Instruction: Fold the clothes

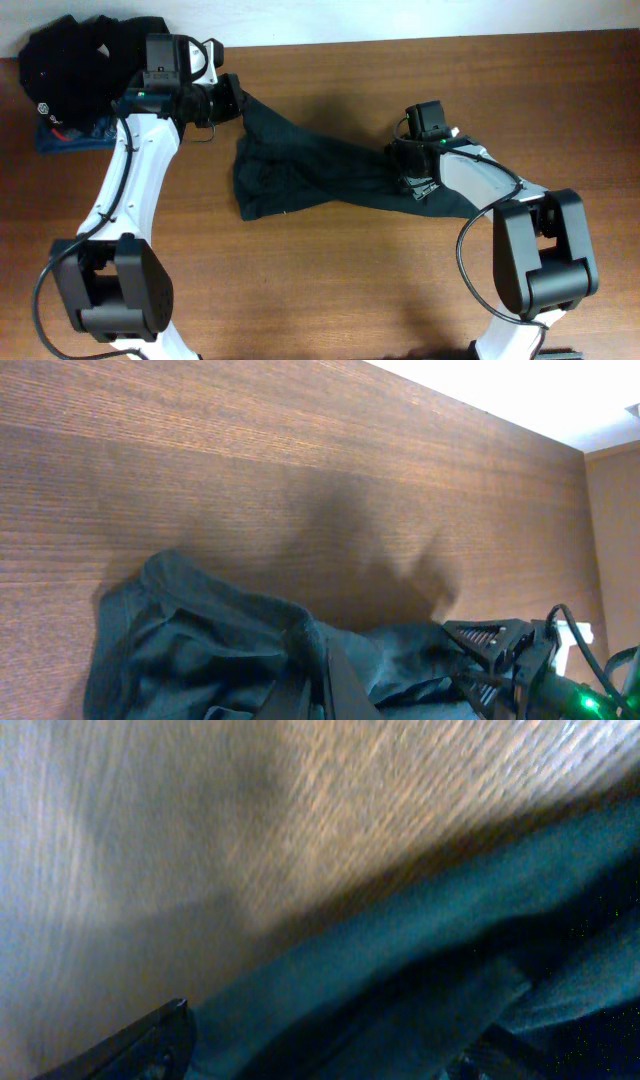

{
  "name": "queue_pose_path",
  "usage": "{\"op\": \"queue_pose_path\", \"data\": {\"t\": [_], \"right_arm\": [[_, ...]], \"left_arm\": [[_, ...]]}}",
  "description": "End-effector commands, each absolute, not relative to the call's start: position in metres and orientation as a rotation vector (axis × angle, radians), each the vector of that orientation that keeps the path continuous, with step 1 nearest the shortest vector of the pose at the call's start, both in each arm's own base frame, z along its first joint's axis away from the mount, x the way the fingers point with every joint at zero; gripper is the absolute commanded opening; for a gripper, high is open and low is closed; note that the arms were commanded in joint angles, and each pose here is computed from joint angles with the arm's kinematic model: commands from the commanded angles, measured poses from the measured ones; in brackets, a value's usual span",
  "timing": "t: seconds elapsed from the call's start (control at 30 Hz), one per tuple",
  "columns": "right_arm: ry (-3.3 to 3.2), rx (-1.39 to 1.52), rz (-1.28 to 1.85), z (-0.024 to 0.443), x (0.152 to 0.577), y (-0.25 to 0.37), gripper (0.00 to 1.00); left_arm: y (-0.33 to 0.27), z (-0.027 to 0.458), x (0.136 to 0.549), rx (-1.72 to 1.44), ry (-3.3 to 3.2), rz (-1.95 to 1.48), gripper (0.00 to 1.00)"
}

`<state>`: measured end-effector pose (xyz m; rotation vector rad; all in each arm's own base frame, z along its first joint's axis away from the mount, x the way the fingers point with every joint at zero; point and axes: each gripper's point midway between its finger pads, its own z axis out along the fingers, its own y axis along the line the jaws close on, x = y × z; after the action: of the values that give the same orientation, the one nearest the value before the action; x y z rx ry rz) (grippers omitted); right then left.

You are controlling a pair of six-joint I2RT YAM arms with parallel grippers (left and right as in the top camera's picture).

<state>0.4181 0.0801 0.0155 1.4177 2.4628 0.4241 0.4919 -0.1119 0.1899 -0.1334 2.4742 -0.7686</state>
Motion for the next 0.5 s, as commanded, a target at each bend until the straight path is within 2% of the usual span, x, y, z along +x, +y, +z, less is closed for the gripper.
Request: {"op": "queue_pose_path", "data": {"t": [0.0,0.13,0.47], "right_arm": [[2.453,1.472,0.361,-0.002,0.414,0.063,0.82],[2.432,1.493,0.354,-0.001,0.417,0.048,0.75],[2.401,1.510,0.327,-0.001,0.420,0.013,0.70]], "left_arm": [[-0.109,0.213,0.494,-0.123,2.423,-0.758,0.01],[-0.109,0.213,0.494,-0.123,2.423,-0.758,0.01],[-0.107,0.212,0.494,-0.128,2.424,-0.744,0.01]]}}
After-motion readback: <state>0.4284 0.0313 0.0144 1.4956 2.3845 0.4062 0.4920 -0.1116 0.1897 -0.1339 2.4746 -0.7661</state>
